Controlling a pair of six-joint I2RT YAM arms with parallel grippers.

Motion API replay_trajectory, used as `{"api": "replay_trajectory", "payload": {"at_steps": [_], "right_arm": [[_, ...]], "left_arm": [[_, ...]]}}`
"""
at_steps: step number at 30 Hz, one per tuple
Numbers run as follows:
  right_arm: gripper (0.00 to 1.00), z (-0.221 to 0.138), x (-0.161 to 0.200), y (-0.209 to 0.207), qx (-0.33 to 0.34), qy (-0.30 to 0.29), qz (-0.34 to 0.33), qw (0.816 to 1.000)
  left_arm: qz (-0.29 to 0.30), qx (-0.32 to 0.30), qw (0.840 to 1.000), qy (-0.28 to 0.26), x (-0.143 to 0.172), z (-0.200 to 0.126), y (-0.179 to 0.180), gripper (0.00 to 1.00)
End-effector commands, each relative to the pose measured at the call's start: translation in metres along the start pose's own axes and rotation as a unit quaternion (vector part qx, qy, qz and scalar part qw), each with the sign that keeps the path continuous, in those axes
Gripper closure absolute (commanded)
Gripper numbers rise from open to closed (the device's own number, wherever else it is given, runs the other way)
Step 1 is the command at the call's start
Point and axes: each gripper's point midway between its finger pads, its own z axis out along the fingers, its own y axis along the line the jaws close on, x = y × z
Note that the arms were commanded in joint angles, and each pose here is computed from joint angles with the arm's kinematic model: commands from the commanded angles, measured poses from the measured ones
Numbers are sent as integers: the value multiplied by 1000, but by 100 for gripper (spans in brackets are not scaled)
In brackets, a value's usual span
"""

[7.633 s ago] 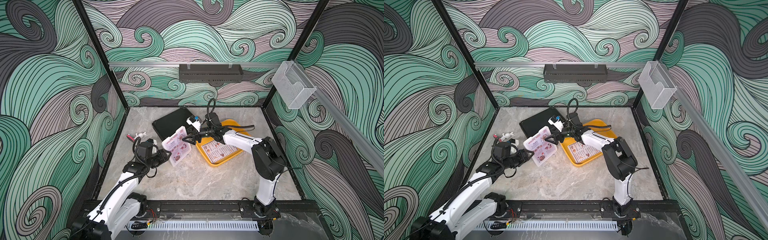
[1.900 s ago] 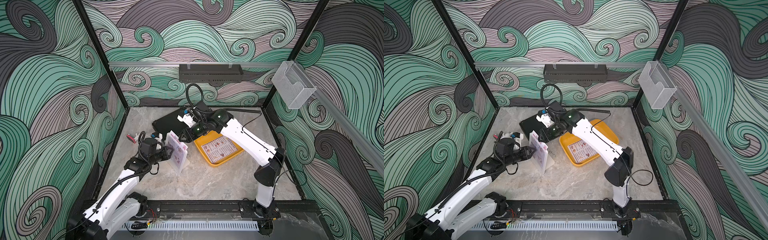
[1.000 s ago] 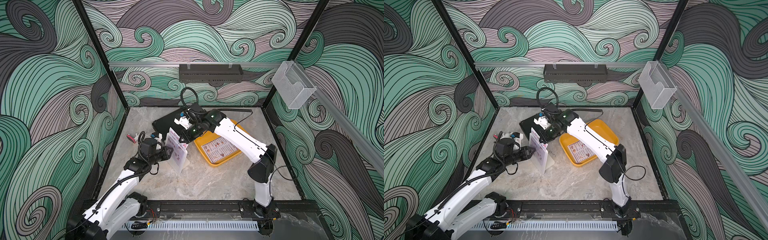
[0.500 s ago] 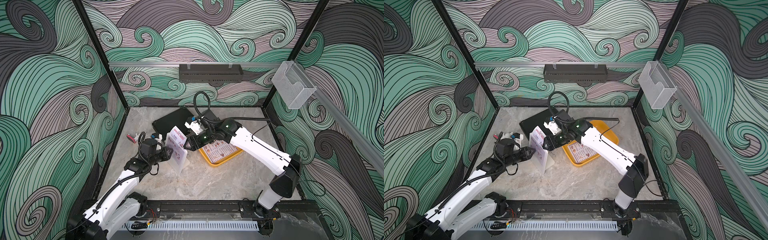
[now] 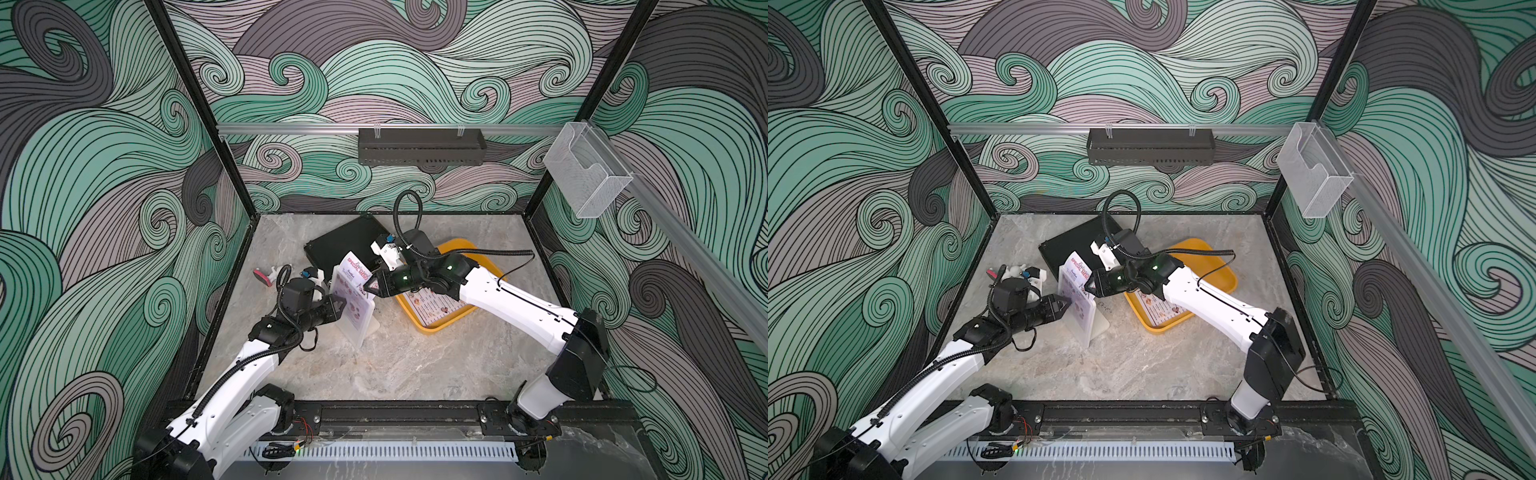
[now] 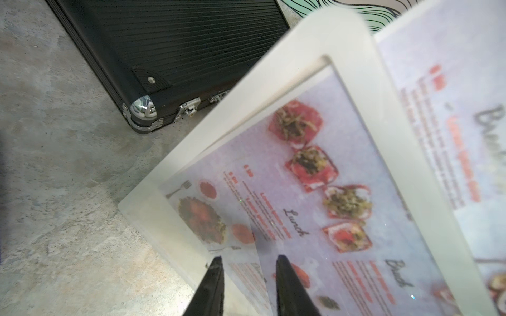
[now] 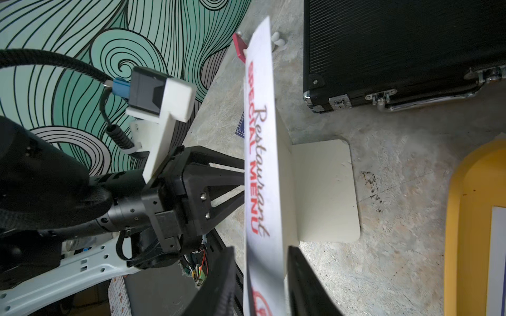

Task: Replace the menus in the menu holders
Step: Take out the menu from the menu holder.

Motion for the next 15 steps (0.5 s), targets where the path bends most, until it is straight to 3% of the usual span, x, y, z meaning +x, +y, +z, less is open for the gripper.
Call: {"api": "replay_trajectory", "payload": {"at_steps": [1,6,15], "right_arm": [[79,1,-12,9,-16,-20,-6,1000],[100,-12,-24,16,-15,-37,-30,999],[100,-80,-52,51,-21,-71,-117,990]], "left_arm": [[-4,-1,1000,2,3,-4,-1,68],[-9,2,1000,10,6,-8,-3,67],[-40,36,995,79,42,-14,-10,67]]}}
